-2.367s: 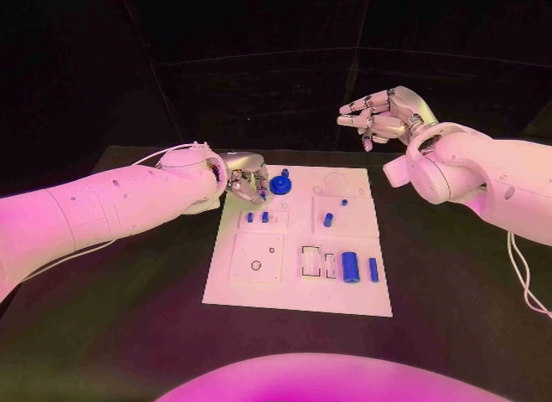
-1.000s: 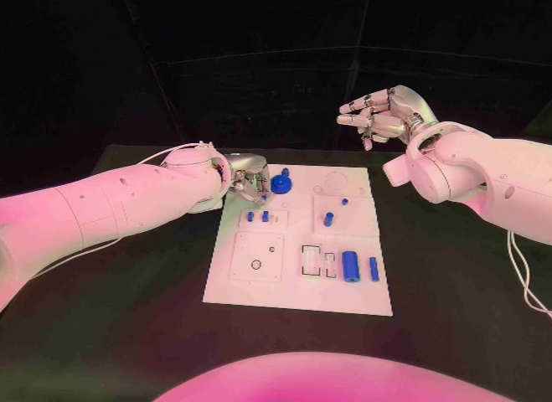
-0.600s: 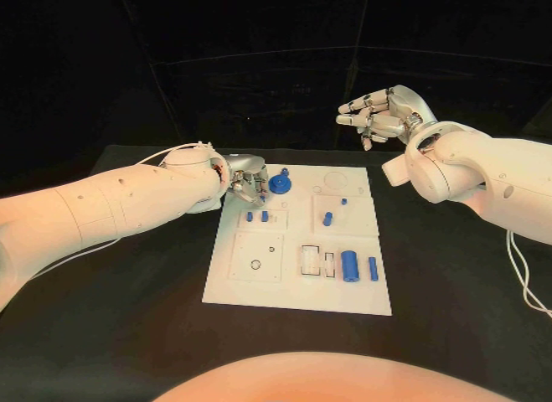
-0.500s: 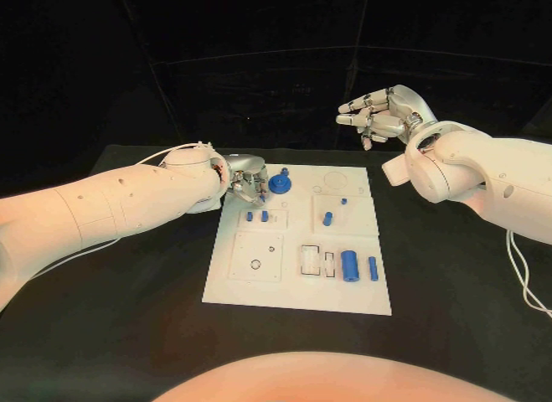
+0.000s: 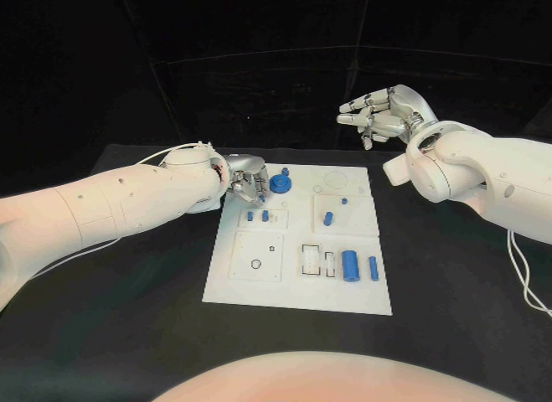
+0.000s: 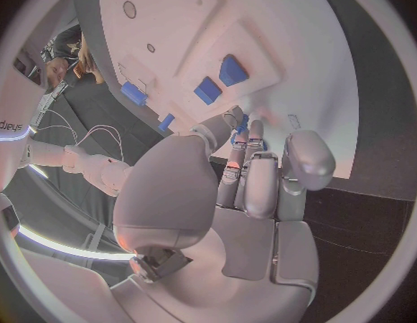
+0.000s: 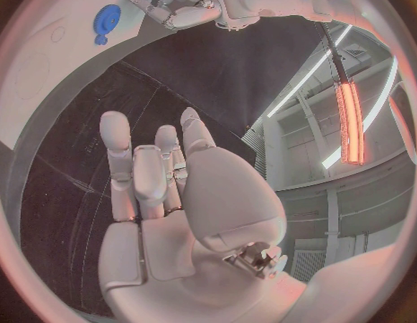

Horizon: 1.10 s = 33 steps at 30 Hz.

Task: Assemble the parts on the task board

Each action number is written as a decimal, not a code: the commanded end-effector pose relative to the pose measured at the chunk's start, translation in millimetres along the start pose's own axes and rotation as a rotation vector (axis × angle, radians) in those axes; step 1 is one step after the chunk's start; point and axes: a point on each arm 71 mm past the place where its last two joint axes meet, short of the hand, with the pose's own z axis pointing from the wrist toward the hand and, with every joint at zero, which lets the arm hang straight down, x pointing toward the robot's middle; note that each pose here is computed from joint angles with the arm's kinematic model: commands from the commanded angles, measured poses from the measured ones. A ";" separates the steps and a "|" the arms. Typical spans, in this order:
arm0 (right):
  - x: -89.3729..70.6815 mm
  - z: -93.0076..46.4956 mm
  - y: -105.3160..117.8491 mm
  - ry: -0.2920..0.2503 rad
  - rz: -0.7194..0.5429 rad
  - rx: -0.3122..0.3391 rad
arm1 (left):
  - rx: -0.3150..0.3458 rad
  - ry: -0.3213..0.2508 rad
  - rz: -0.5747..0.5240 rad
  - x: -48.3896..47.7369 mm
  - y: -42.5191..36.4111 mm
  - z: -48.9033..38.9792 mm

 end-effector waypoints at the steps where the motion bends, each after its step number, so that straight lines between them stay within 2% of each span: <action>1: 0.0 0.7 0.7 0.011 -0.008 0.000 | -0.002 -0.012 -0.003 -1.7 0.5 -0.2; 7: -1.4 1.0 -2.6 0.036 -0.048 0.015 | -0.007 -0.021 -0.007 -2.5 2.8 -1.3; 11: -2.0 1.6 -6.5 0.080 -0.119 0.029 | -0.013 -0.029 -0.012 -3.1 5.7 -3.2; 17: -4.4 1.2 -14.8 0.171 -0.322 0.046 | -0.018 -0.041 -0.025 -4.1 13.3 -10.7; 22: -4.2 -1.8 -20.1 0.214 -0.518 0.034 | -0.024 -0.067 -0.054 -7.2 23.0 -21.8; 24: -2.3 -3.2 -21.3 0.224 -0.606 0.018 | -0.019 -0.096 -0.092 -11.6 27.7 -27.6; 28: 2.4 -6.4 -23.6 0.236 -0.741 -0.014 | 0.018 -0.190 -0.246 -21.8 34.8 -37.5; 33: 12.5 -12.1 -29.4 0.263 -0.868 -0.043 | 0.113 -0.343 -0.560 -34.6 39.2 -49.4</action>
